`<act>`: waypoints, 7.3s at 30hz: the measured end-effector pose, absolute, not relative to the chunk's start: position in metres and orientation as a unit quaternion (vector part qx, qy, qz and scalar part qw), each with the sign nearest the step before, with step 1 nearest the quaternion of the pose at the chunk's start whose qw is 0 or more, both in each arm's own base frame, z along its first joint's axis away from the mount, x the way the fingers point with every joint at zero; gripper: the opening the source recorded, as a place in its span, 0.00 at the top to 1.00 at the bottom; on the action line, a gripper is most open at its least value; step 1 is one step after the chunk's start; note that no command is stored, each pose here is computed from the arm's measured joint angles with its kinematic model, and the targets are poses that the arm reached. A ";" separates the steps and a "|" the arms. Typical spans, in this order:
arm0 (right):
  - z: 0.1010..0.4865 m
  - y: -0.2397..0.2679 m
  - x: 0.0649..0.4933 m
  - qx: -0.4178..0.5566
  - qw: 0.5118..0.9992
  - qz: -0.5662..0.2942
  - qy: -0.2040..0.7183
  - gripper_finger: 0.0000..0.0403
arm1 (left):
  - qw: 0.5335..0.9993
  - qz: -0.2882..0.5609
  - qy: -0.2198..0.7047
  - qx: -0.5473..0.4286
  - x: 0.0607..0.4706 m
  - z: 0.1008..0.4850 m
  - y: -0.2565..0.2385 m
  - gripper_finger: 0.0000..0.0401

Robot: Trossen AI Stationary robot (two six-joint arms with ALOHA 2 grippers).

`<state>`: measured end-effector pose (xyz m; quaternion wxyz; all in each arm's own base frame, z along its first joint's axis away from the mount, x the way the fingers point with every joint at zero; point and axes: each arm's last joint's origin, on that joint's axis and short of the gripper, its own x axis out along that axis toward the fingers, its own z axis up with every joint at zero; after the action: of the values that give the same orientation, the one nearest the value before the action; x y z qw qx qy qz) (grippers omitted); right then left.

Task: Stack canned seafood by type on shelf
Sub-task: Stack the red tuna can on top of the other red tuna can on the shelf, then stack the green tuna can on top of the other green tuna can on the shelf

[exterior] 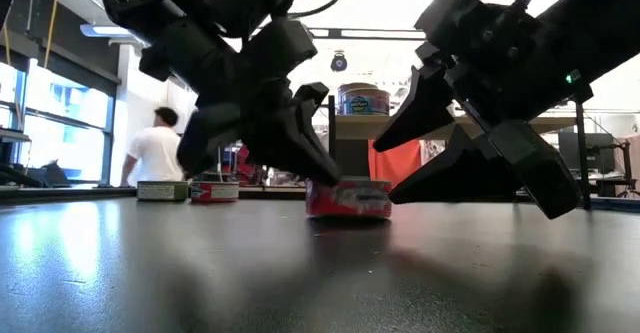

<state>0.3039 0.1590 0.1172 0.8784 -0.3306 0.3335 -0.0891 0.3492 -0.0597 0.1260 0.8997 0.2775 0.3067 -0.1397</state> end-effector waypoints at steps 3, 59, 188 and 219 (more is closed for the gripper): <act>0.118 0.162 0.302 -0.366 0.865 -0.091 0.331 0.23 | 0.916 -0.135 0.285 0.248 0.351 0.137 -0.055 1.00; 0.328 -0.131 0.272 -0.244 0.701 -0.374 0.556 0.72 | 0.981 -0.059 0.163 0.090 0.289 0.130 -0.061 0.99; 0.148 0.116 0.253 0.007 0.979 -0.113 0.168 0.96 | 0.704 0.541 0.447 -0.110 0.158 0.153 0.132 0.68; 0.149 0.114 0.253 0.016 0.979 -0.121 0.163 0.96 | 0.867 0.152 0.421 -0.219 0.235 0.140 0.004 0.84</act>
<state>0.2535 0.1139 0.1486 0.9791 0.0161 0.1629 -0.1210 0.2353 0.0044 0.1402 0.8671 -0.2187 0.4210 0.1523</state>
